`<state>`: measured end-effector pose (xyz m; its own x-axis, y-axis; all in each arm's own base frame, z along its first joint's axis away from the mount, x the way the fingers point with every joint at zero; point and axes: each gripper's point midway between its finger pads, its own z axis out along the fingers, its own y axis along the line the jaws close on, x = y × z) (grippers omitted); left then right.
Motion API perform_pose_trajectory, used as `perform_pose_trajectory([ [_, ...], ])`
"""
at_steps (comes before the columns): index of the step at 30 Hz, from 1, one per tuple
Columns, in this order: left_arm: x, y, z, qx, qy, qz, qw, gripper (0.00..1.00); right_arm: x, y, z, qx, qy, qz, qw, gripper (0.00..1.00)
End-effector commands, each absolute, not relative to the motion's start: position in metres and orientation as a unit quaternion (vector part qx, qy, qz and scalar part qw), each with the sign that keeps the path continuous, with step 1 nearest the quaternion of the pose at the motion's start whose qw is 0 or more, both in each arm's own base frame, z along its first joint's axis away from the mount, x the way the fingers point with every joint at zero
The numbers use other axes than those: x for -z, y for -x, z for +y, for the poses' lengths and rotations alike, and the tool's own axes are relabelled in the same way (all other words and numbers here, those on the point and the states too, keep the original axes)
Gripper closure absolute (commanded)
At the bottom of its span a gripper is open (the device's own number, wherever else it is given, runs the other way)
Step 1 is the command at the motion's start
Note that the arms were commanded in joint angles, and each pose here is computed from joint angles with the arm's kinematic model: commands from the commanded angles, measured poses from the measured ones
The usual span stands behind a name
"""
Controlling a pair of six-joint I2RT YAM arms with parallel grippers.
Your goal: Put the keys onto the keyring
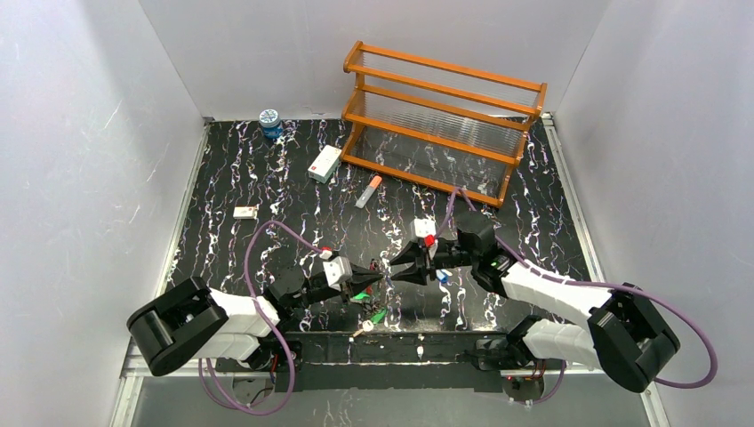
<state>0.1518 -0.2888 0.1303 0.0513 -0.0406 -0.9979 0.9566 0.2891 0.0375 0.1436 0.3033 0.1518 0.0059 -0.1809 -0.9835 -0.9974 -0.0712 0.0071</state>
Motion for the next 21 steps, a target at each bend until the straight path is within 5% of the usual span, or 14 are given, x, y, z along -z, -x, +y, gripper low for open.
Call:
perform_pose_trajectory([
  [1, -0.148, -0.146, -0.292, 0.440, -0.422, 0.509, 0.608, 1.00, -0.169, -0.136, 0.311, -0.500, 0.572, 0.478, 0.440, 0.53],
  [12, -0.147, -0.146, -0.291, 0.439, -0.421, 0.510, 0.608, 1.00, -0.163, -0.140, 0.321, -0.524, 0.567, 0.478, 0.418, 0.55],
  [21, -0.141, -0.146, -0.291, 0.437, -0.423, 0.518, 0.602, 1.00, -0.164, -0.142, 0.324, -0.531, 0.564, 0.478, 0.414, 0.84],
])
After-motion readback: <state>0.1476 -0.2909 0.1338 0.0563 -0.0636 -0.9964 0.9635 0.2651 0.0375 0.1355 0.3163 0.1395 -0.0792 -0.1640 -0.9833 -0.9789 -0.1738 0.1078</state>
